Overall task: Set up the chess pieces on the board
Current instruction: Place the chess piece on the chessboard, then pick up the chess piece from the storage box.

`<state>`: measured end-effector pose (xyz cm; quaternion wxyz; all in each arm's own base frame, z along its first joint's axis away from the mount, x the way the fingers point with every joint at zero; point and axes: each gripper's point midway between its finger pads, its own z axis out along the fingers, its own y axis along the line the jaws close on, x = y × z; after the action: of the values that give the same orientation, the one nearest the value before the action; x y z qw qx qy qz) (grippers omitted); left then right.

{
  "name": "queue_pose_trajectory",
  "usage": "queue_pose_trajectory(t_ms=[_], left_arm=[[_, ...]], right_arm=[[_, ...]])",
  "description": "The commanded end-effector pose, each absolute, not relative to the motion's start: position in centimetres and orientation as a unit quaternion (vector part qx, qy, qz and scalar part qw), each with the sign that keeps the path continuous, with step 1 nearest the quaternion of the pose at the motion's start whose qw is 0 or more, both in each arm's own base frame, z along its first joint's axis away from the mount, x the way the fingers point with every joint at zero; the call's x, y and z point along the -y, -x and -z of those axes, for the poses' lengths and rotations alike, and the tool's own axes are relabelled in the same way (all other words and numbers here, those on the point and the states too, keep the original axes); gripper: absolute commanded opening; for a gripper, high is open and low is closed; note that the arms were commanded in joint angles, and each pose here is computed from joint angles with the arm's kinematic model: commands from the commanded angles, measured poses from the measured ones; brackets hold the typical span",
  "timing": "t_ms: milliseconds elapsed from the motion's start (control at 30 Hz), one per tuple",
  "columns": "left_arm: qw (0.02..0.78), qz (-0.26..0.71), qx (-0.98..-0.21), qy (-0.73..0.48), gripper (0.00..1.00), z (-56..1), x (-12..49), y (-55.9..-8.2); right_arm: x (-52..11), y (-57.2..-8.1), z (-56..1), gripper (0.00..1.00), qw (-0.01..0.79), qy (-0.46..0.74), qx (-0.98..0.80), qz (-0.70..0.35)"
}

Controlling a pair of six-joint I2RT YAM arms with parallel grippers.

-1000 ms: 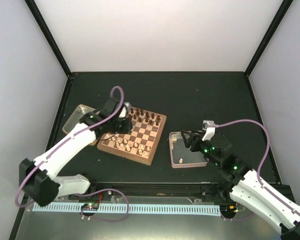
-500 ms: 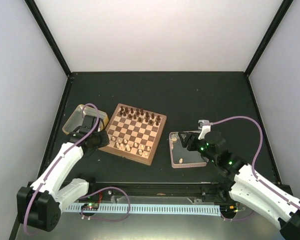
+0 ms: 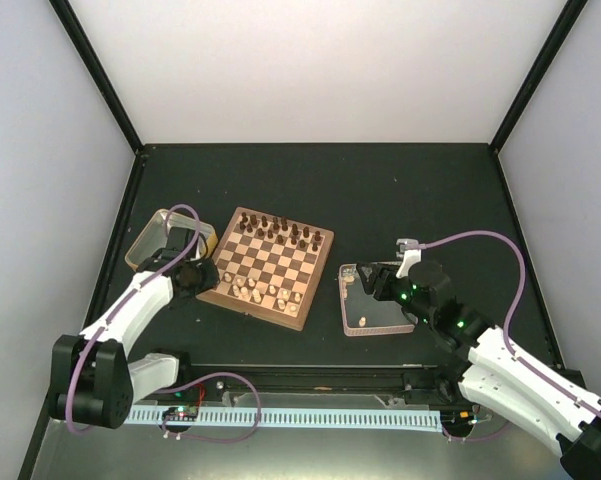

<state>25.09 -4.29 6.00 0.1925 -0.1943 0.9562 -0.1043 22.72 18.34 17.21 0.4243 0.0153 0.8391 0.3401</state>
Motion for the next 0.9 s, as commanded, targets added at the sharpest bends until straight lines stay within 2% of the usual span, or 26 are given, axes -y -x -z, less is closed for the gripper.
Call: queue_pose_trajectory(t_ms=[0, 433, 667, 867], left_arm=[[0.199, 0.124, -0.952, 0.196, 0.04, -6.0, 4.7, -25.7], [0.206, 0.110, -0.951, 0.203, 0.35, -7.2, 4.0, -25.0], [0.231, 0.120, -0.945, 0.201, 0.37, -9.5, 4.1, -25.1], [0.277, 0.154, -0.931, 0.182, 0.38, -13.5, 4.8, -25.5]], right_arm=[[-18.5, -23.0, -18.2, 0.65, 0.432, -0.017, -0.833, -0.346], [-18.3, -23.1, -17.9, 0.65, 0.425, -0.023, -0.841, -0.335], [-16.3, -23.4, -15.9, 0.62, 0.408, -0.070, -0.866, -0.279], [-15.2, -23.9, -13.1, 0.58, 0.363, -0.072, -0.910, -0.190]])
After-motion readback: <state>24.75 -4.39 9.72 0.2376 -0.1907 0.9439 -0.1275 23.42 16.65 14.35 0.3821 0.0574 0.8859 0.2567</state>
